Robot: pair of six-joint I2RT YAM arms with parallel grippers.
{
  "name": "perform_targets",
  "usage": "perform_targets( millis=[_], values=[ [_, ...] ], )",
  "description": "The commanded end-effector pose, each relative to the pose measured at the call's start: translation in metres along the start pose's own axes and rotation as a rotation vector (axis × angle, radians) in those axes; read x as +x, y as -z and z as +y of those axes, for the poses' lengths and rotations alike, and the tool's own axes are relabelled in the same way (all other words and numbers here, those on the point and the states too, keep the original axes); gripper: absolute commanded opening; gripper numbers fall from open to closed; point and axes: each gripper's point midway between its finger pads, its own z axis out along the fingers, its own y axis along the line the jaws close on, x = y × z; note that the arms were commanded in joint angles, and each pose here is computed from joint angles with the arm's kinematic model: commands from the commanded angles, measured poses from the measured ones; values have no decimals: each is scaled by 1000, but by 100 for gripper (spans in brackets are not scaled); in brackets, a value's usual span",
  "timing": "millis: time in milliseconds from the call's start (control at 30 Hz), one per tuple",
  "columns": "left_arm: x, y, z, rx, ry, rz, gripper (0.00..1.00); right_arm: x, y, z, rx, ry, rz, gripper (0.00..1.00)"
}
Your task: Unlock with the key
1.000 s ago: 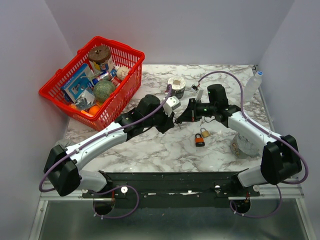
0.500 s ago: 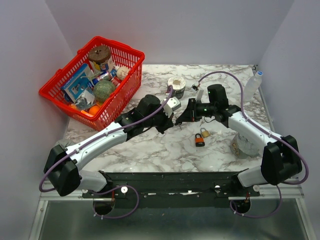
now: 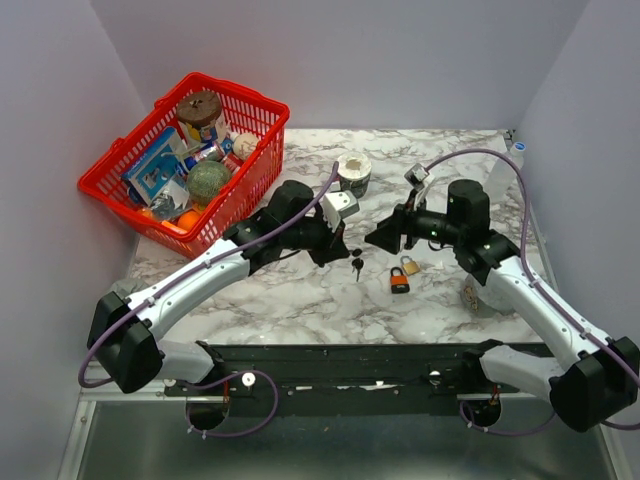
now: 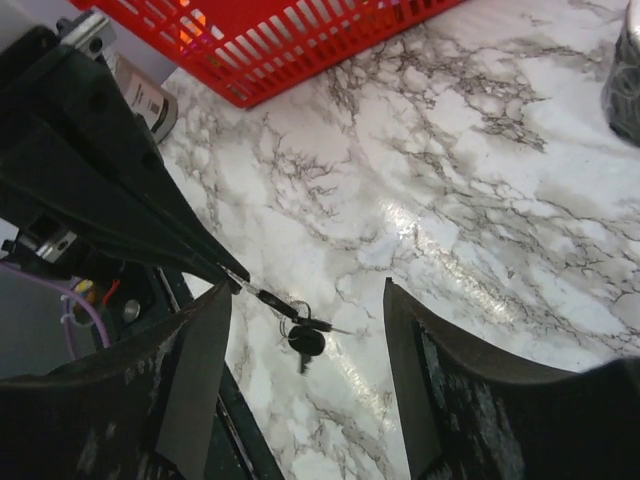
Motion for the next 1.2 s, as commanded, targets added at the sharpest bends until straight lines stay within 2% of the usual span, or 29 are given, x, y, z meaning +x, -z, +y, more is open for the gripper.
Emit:
perform_targets(
  millis=[0,133,400,533,767,967,1167],
  values=[
    [-12,13,-30,178,-16,-17,0,24,0,31,-181,102,54,65],
    [-16,17,-39,236,-19,-26,0,29,0,43,-216,138,83,61],
    [-16,18,-36,217,-10,-31,0,38,1,51,-250,133,138,50],
    [-17,17,-30,183,-8,-38,0,40,2,52,-253,129,142,50],
    [-18,15,-29,179,0,-44,0,42,0,54,-279,122,154,43],
    [-18,15,-29,179,2,-49,0,42,0,56,-295,118,156,34],
    [-19,15,-28,175,2,-58,0,45,-4,59,-322,109,167,18]
  ],
)
